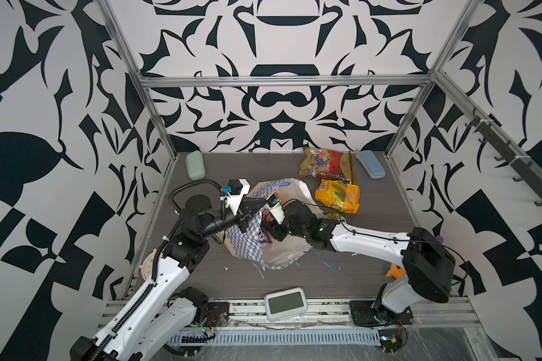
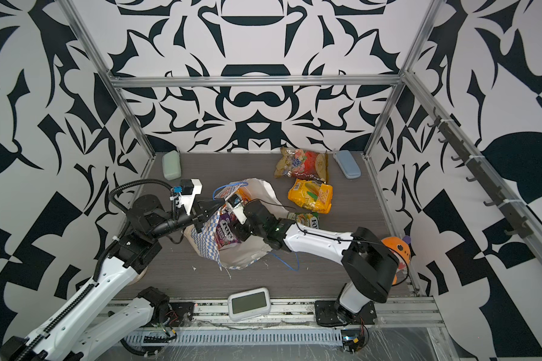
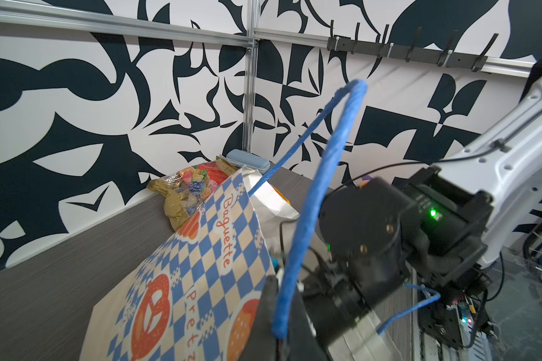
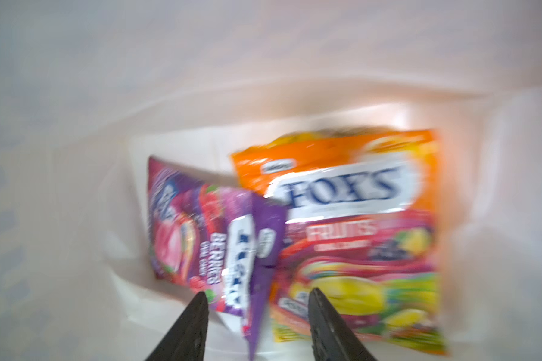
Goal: Take the snacks out of the paper bag
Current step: 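Close the right gripper on the purple Fox's Berries pack edge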
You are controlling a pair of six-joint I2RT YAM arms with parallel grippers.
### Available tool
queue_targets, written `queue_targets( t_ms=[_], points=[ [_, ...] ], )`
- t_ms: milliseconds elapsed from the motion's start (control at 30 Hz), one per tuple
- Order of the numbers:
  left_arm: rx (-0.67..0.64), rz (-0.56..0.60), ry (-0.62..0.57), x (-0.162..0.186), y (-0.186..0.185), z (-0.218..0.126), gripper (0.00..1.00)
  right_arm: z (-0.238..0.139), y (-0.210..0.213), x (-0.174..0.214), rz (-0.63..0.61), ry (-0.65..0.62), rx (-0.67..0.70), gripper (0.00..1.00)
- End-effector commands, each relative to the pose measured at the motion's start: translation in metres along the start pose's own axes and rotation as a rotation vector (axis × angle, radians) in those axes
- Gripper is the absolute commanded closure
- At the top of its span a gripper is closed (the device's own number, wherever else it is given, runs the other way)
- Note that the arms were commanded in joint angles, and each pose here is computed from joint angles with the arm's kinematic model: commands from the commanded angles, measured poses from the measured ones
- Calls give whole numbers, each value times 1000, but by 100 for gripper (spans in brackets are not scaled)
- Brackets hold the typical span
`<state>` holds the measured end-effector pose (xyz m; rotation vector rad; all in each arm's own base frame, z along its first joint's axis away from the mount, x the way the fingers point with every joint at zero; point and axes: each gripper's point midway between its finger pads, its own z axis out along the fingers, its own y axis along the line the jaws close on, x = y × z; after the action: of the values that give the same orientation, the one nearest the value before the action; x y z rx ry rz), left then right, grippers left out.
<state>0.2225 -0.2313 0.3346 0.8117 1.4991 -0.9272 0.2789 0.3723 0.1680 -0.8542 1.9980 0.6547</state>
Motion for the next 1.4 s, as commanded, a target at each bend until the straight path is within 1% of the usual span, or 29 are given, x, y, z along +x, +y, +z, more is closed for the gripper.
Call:
queue_targets(
  t_ms=[0,33,133,233,333,400,633,767,800,1033,1100,1267,1367],
  points=[
    [49,30,-21,-8,-10,0,100,-4,-23,3,94,3,7,44],
    [49,31,-21,-8,-10,1,100,-1,-28,6,129,11,-5,44],
    [53,27,-17,-8,-9,3,100,10,-29,14,137,29,-28,43],
    [52,23,-14,-7,-8,4,100,25,-20,19,165,47,-94,41],
    [53,23,-11,-7,-7,5,100,38,-8,19,210,33,-176,41],
    [53,25,-11,-7,-7,6,100,45,-1,20,228,25,-207,41],
    [56,25,-9,-7,-7,7,100,69,23,29,226,60,-265,40],
    [56,22,-8,-5,-7,8,100,79,35,27,226,61,-284,41],
    [55,22,-9,-4,-7,8,100,81,37,27,225,60,-285,45],
    [24,42,-21,-4,-3,6,100,92,42,27,262,62,-280,88],
    [17,48,-20,-4,-3,4,100,90,43,24,267,56,-287,93],
    [-32,62,-30,-2,2,-2,100,70,43,10,227,46,-276,100],
    [-44,63,-32,0,3,-3,100,53,43,0,205,22,-270,100]
  ],
)
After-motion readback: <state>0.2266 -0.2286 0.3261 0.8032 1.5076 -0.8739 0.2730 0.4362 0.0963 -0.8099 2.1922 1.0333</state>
